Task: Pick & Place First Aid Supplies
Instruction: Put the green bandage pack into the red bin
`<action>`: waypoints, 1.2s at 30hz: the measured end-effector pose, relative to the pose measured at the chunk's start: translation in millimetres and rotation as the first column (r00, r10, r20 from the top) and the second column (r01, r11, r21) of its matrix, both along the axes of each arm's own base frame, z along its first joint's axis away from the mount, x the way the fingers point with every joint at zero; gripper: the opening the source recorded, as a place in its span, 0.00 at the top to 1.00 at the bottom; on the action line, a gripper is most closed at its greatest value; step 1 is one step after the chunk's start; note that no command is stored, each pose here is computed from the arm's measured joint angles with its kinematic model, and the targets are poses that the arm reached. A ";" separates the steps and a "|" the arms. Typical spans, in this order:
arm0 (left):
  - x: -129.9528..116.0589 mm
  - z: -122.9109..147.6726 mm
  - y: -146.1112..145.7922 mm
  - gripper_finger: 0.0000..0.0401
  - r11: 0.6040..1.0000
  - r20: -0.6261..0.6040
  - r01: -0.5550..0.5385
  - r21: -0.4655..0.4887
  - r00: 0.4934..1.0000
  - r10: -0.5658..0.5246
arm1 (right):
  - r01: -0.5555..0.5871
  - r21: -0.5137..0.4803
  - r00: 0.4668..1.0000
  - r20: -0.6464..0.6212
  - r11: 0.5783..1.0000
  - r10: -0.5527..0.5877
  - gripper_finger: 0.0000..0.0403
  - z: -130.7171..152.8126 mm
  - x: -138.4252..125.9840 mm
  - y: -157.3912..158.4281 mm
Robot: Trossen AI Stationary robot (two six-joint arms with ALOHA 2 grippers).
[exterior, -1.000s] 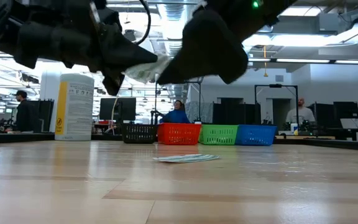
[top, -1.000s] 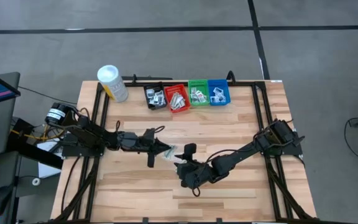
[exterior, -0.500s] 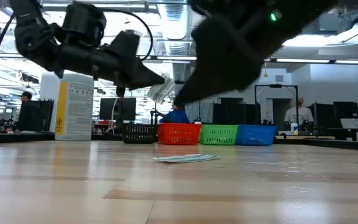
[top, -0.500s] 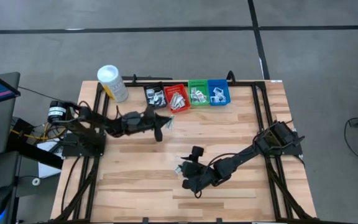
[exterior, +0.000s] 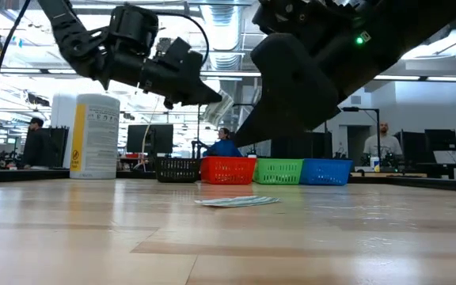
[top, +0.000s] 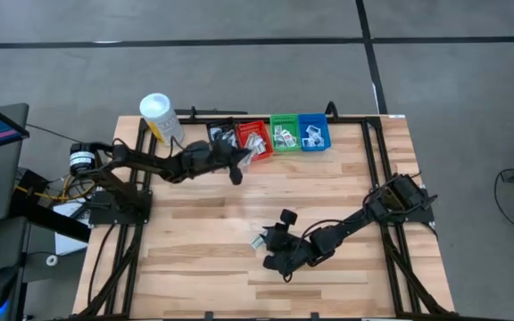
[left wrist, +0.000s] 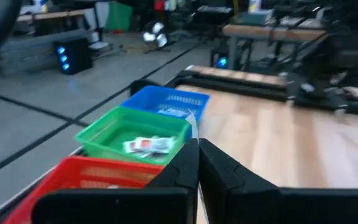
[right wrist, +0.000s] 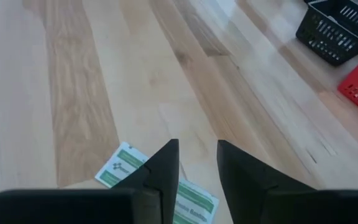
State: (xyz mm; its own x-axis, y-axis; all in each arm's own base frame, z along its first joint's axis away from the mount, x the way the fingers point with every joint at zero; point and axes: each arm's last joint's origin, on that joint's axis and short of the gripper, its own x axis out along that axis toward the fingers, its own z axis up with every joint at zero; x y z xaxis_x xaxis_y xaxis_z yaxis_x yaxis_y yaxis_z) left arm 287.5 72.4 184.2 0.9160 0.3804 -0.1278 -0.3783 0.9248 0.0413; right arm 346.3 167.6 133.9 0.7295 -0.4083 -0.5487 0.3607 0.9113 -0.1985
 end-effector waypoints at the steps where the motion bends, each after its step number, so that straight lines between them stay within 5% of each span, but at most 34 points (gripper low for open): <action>1: 1.0 1.3 4.9 0.98 1.000 -0.014 -0.015 -0.002 1.000 0.015 | 0.000 -0.001 1.000 0.001 1.000 0.000 0.74 0.1 0.0 0.0; 11: -2.9 9.6 45.2 0.97 0.993 -0.037 -0.110 0.051 0.993 0.112 | 0.000 0.008 1.000 0.014 1.000 0.000 0.74 0.9 1.6 -0.4; 19: 14.3 -0.2 62.8 0.87 0.999 -0.064 -0.031 0.035 0.997 0.033 | 0.004 0.016 1.000 0.024 1.000 -0.004 0.74 1.6 3.3 -1.9; 26: 20.6 -21.9 65.6 0.77 0.999 -0.140 -0.034 -0.001 0.990 0.034 | -0.045 0.058 0.999 -0.001 0.997 0.045 0.74 0.5 2.1 2.2; 36: -6.3 3.4 44.8 0.77 1.000 -0.087 -0.018 0.005 0.996 0.018 | -0.086 0.036 0.995 -0.056 0.996 0.088 0.74 -2.4 -4.7 8.7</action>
State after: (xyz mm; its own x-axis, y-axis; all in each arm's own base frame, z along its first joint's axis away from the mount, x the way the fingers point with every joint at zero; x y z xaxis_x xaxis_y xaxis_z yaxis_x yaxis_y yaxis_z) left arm 281.2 117.2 187.6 0.8943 0.3976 -0.2052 -0.3899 0.9175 0.0784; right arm 341.6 176.3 131.4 0.7282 -0.3254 -0.6031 0.2689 0.9452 -0.1852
